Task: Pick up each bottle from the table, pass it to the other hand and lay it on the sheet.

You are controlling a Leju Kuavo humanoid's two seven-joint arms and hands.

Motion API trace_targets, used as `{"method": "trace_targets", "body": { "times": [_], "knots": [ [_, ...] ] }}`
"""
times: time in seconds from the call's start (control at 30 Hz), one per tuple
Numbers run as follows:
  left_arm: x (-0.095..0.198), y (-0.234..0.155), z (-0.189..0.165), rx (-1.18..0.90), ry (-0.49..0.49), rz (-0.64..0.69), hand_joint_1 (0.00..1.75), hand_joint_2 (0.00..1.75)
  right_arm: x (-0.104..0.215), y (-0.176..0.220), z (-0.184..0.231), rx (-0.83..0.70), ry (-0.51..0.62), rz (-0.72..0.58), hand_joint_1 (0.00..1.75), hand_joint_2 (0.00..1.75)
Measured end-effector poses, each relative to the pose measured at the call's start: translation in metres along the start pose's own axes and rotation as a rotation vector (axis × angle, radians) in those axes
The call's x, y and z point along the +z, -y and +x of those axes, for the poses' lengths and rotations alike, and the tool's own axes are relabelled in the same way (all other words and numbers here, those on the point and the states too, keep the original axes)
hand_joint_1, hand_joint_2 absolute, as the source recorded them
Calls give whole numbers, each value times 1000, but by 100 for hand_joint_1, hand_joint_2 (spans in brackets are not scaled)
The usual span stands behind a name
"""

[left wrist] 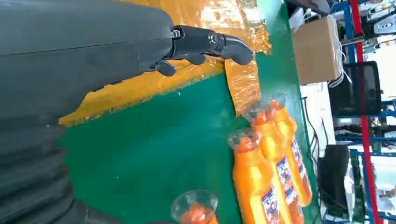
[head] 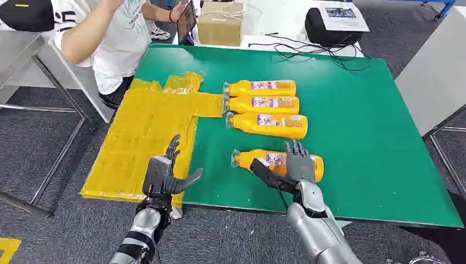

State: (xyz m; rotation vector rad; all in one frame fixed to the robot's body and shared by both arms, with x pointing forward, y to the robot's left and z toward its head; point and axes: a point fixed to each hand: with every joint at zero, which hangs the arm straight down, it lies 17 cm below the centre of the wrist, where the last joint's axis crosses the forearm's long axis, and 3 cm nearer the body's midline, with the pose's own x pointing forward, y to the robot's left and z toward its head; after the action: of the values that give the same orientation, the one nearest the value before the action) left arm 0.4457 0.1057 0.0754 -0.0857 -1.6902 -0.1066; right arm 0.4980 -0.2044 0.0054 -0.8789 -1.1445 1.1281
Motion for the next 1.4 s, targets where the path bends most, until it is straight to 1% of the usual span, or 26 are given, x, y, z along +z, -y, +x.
{"method": "trace_targets", "body": {
  "times": [0.13,0.27,0.47,0.6,0.77,0.97,1.03,1.13,1.23,1.4],
  "knots": [
    [0,-2,-1,5,-1,0,0,175,-5,-2,-4,44,11,44,175,175],
    [0,-7,-1,12,1,12,0,175,-10,-1,-6,37,33,70,175,175],
    [-3,-12,3,11,21,20,0,175,-17,0,-2,-6,87,127,175,175],
    [-5,-13,6,13,31,20,0,175,-19,-1,-2,-19,103,154,175,175],
    [-10,-11,10,24,45,9,0,175,-23,2,8,-111,180,213,175,175],
    [-14,-10,10,24,46,5,0,175,-25,3,7,-135,181,219,175,175],
    [-14,-11,9,19,45,10,0,175,-27,10,10,-172,180,179,175,175],
    [-17,-11,9,-5,41,10,0,175,-27,23,28,-285,188,63,175,175],
    [-24,-9,13,-22,37,-1,0,175,-20,41,64,-414,230,-57,175,175],
    [-40,4,26,10,46,-56,0,175,-8,78,114,-575,330,-201,175,175]
  ]
}}
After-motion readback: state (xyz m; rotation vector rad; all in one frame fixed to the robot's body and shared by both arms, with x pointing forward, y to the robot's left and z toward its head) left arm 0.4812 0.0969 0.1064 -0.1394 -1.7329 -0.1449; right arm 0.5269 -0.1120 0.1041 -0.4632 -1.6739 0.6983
